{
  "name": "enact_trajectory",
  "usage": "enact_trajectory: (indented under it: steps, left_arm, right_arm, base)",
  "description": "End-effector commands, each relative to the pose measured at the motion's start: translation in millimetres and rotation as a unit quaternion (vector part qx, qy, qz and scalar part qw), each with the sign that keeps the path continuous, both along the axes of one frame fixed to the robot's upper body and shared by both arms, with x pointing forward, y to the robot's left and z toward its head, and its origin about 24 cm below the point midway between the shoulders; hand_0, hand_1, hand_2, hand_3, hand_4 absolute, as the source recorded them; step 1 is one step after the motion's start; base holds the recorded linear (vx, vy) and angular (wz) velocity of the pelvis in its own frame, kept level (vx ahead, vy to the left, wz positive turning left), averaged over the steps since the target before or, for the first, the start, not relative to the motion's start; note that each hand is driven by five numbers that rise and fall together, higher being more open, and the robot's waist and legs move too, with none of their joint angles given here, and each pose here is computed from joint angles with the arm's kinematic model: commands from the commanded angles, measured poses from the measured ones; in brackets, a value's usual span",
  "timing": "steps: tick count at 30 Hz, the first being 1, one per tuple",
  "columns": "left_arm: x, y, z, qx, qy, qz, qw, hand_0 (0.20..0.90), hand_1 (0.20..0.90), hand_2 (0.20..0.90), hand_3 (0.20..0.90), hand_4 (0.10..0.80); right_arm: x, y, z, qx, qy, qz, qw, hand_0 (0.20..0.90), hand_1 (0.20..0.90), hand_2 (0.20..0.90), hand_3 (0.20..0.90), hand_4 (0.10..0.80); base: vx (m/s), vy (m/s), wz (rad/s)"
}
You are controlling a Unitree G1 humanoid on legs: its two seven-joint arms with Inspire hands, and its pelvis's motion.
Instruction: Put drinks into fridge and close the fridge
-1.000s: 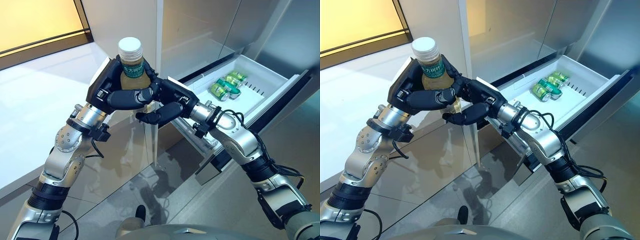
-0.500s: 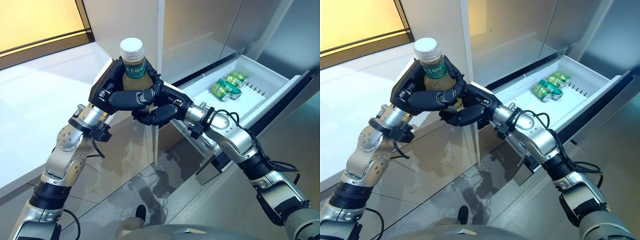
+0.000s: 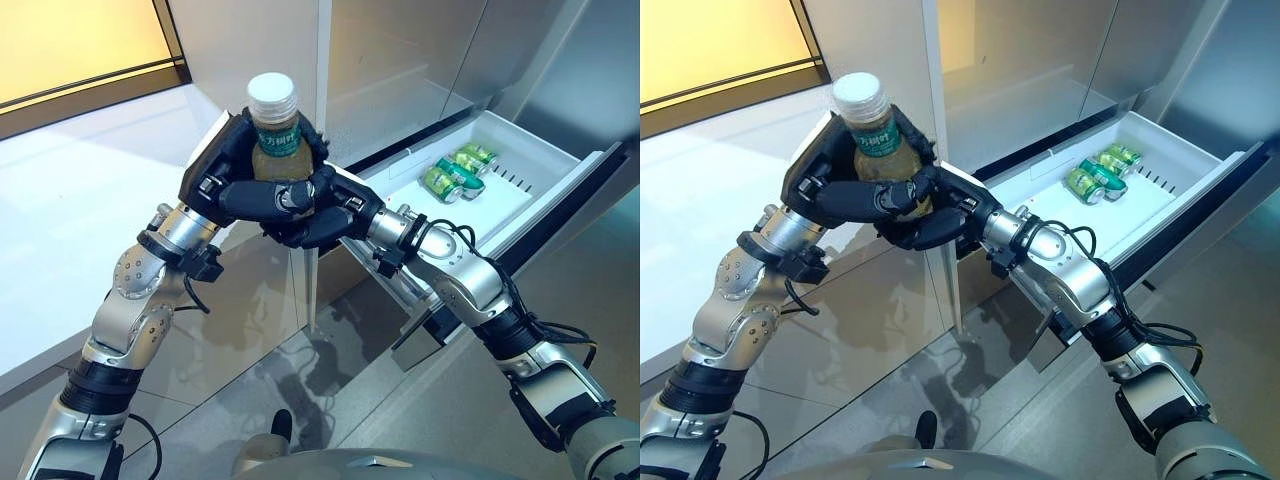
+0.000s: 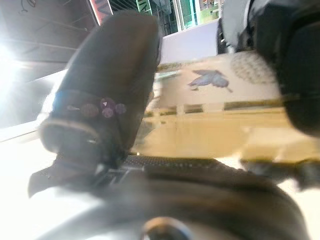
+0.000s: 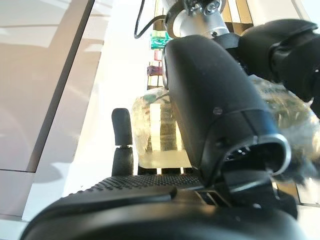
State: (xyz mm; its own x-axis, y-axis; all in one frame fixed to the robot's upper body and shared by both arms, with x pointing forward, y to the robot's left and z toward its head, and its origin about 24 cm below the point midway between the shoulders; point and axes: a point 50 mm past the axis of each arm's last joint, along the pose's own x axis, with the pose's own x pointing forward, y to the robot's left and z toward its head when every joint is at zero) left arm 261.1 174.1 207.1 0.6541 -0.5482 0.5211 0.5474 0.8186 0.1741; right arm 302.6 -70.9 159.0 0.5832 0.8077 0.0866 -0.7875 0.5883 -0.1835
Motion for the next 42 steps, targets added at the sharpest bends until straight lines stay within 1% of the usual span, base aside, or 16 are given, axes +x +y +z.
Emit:
enact_trajectory:
  steps: [1,6,15,20,22,25,29,32,33,35,36,38,40,42]
  left_arm:
    - [-2,1,43,-0.057,-0.117,-0.002,0.992,0.900,0.900,0.900,0.900,0.800]
    - [-2,10,38,-0.050,-0.110,0.026,0.992,0.900,0.900,0.900,0.900,0.800]
    - [-8,24,31,-0.044,-0.109,0.046,0.992,0.900,0.900,0.900,0.900,0.800]
    - [-21,20,32,0.008,-0.143,-0.030,0.989,0.900,0.900,0.900,0.900,0.800]
    - [-24,21,32,0.012,-0.136,-0.053,0.989,0.900,0.900,0.900,0.900,0.800]
    - [-23,26,27,0.005,-0.111,-0.065,0.992,0.900,0.900,0.900,0.900,0.800]
    - [-23,32,16,-0.028,-0.069,-0.094,0.993,0.900,0.900,0.900,0.900,0.800]
    - [-23,32,5,-0.069,-0.034,-0.137,0.988,0.900,0.900,0.900,0.900,0.800]
    - [-23,31,1,-0.088,-0.019,-0.163,0.982,0.900,0.900,0.900,0.900,0.800]
    - [-24,30,-4,-0.112,-0.008,-0.185,0.976,0.900,0.900,0.900,0.900,0.800]
    - [-25,29,-9,-0.158,0.007,-0.216,0.964,0.900,0.900,0.900,0.900,0.800]
    - [-26,27,-18,-0.225,0.026,-0.253,0.941,0.900,0.900,0.900,0.900,0.800]
    - [-29,24,-25,-0.306,0.035,-0.310,0.899,0.900,0.900,0.900,0.900,0.800]
    - [-30,21,-32,-0.344,0.042,-0.336,0.876,0.900,0.900,0.900,0.900,0.800]
  right_arm:
    - [-11,15,76,0.116,-0.147,0.047,0.981,0.300,0.300,0.300,0.200,0.100]
    - [-16,10,84,0.120,-0.175,0.039,0.976,0.300,0.300,0.300,0.200,0.100]
    - [-30,1,100,0.149,-0.218,0.035,0.964,0.300,0.300,0.300,0.200,0.100]
    - [-39,-12,107,0.171,-0.246,0.029,0.954,0.300,0.300,0.300,0.200,0.100]
    - [-44,-16,109,0.174,-0.254,0.031,0.951,0.300,0.300,0.300,0.200,0.100]
    - [-48,-21,109,0.178,-0.262,0.034,0.948,0.300,0.300,0.300,0.200,0.100]
    - [-52,-27,108,0.185,-0.264,0.042,0.946,0.300,0.300,0.300,0.200,0.100]
    - [-57,-31,107,0.187,-0.270,0.043,0.943,0.300,0.300,0.300,0.200,0.100]
    - [-58,-33,108,0.190,-0.270,0.043,0.943,0.300,0.300,0.300,0.200,0.100]
    - [-58,-35,108,0.192,-0.269,0.041,0.943,0.300,0.300,0.300,0.200,0.100]
    - [-59,-39,109,0.194,-0.268,0.037,0.943,0.300,0.300,0.300,0.200,0.100]
    - [-60,-42,108,0.194,-0.262,0.035,0.945,0.300,0.300,0.300,0.200,0.100]
    - [-61,-47,109,0.197,-0.257,0.027,0.946,0.300,0.300,0.300,0.200,0.100]
    - [-62,-49,109,0.197,-0.256,0.021,0.946,0.300,0.300,0.300,0.200,0.100]
  base:
    - [0.000,0.000,0.00]
    - [-0.020,0.000,0.00]
    - [-0.009,0.002,0.00]
    - [0.000,0.000,0.00]
    - [0.000,0.000,0.00]
    - [0.000,0.000,0.00]
    - [-0.001,0.007,-0.01]
    - [0.000,0.000,0.00]
    - [0.000,0.000,0.00]
    - [0.000,0.000,0.00]
    - [0.000,0.000,0.00]
    - [0.000,0.000,0.00]
    - [0.000,0.000,0.00]
    - [0.000,0.000,0.00]
